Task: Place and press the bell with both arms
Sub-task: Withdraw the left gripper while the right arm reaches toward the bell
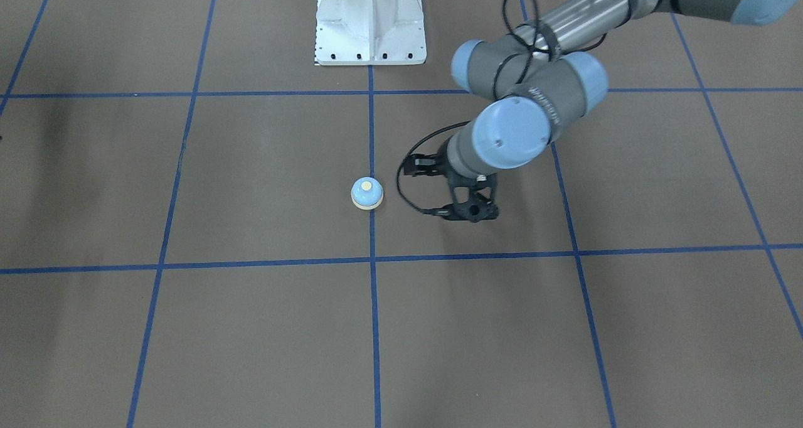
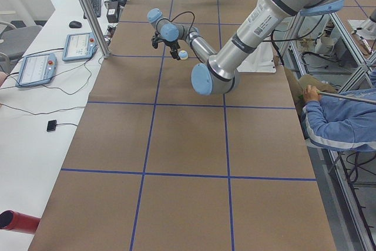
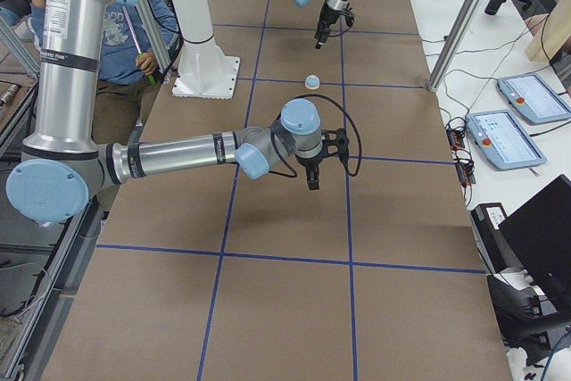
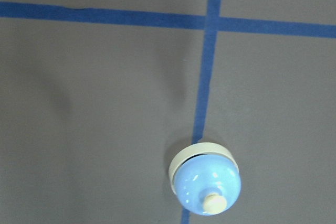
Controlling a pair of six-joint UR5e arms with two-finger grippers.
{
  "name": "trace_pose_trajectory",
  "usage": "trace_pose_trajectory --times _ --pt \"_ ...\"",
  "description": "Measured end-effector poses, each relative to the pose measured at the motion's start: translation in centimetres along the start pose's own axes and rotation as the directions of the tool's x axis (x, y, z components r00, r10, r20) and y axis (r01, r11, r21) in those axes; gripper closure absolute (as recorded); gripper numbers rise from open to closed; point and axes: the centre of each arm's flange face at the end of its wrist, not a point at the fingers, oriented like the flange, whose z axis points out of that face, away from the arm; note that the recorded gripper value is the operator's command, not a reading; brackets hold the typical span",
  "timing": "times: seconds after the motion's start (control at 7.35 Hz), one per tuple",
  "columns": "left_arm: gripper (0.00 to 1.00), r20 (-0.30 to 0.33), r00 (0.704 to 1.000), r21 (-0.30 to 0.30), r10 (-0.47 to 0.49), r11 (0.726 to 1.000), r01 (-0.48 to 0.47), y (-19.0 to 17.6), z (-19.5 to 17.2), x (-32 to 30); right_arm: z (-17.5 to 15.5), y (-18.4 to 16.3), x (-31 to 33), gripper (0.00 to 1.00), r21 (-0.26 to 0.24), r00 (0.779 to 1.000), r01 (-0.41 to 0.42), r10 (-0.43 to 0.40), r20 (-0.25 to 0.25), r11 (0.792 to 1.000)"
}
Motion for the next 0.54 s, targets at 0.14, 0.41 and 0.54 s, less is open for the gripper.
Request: trace_pose_trajectory --times 0.14,0.41,0.54 --pt "0.02 0.005 0.999 0.022 0.033 0.999 -0.034 2.4 -1.3 -6.9 2.3 -0.8 -5.4 0.66 -0.002 1.0 -0.02 0.02 0.014 1.0" --pt "0.01 0.038 0.994 0.06 0.102 0.993 -0.104 5.3 -4.2 -19.2 7.2 0.2 -15.2 1.0 -0.016 0.999 -0.011 0.011 0.037 1.0" --pt "0.01 0.054 0.991 0.076 0.126 0.989 -0.13 6.1 -5.5 -23.7 9.9 1.5 -20.7 1.0 -0.025 0.999 -0.029 0.03 0.041 0.999"
